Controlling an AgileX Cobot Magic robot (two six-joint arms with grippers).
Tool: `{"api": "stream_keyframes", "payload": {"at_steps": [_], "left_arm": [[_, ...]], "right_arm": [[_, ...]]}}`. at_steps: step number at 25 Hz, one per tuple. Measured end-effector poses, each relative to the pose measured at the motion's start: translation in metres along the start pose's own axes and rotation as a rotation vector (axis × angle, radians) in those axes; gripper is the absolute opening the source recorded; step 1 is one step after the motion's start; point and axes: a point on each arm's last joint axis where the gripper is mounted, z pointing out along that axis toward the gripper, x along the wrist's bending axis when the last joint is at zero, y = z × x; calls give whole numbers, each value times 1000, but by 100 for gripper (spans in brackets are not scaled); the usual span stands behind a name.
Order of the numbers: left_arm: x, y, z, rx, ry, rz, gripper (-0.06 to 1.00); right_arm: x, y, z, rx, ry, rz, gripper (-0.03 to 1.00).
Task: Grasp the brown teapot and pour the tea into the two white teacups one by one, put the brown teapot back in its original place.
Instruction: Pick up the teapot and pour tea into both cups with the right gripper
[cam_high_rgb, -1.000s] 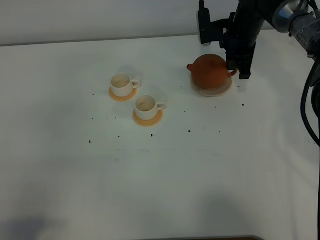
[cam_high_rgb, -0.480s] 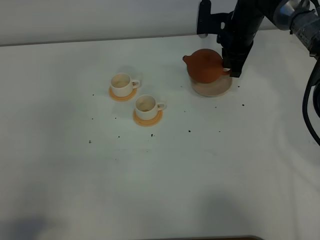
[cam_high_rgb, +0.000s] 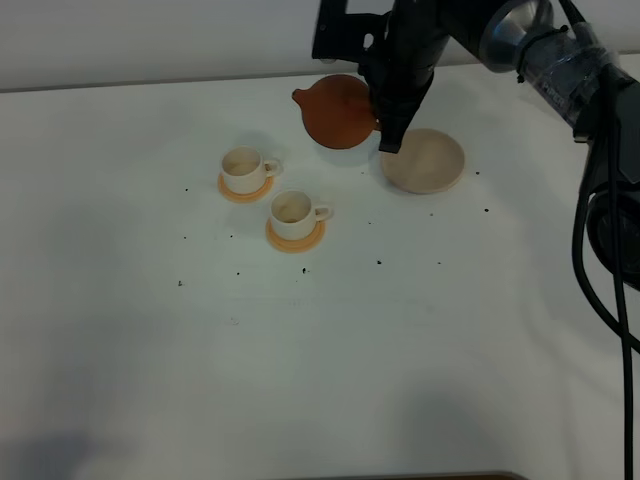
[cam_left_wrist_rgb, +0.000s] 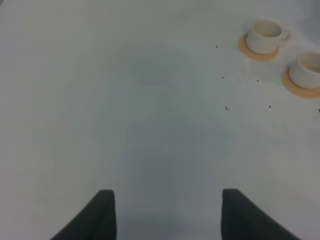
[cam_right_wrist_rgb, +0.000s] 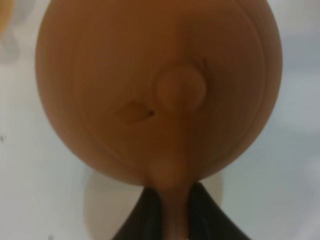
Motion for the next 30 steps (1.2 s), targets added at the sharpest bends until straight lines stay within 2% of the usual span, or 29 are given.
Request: {"api": "stream_keyframes", "payload": {"at_steps": [8, 17, 23, 30], "left_arm": [[0, 0, 0, 0, 0, 0, 47], [0, 0, 0, 0, 0, 0, 47], [0, 0, 0, 0, 1, 0, 47], [0, 0, 0, 0, 1, 0, 47]], "right_arm": [[16, 33, 10, 11, -97, -68, 9], [33, 52, 29, 51, -140, -150, 9], [42, 54, 49, 118, -165, -229, 9], [40, 52, 51, 170, -210, -262, 9]]}}
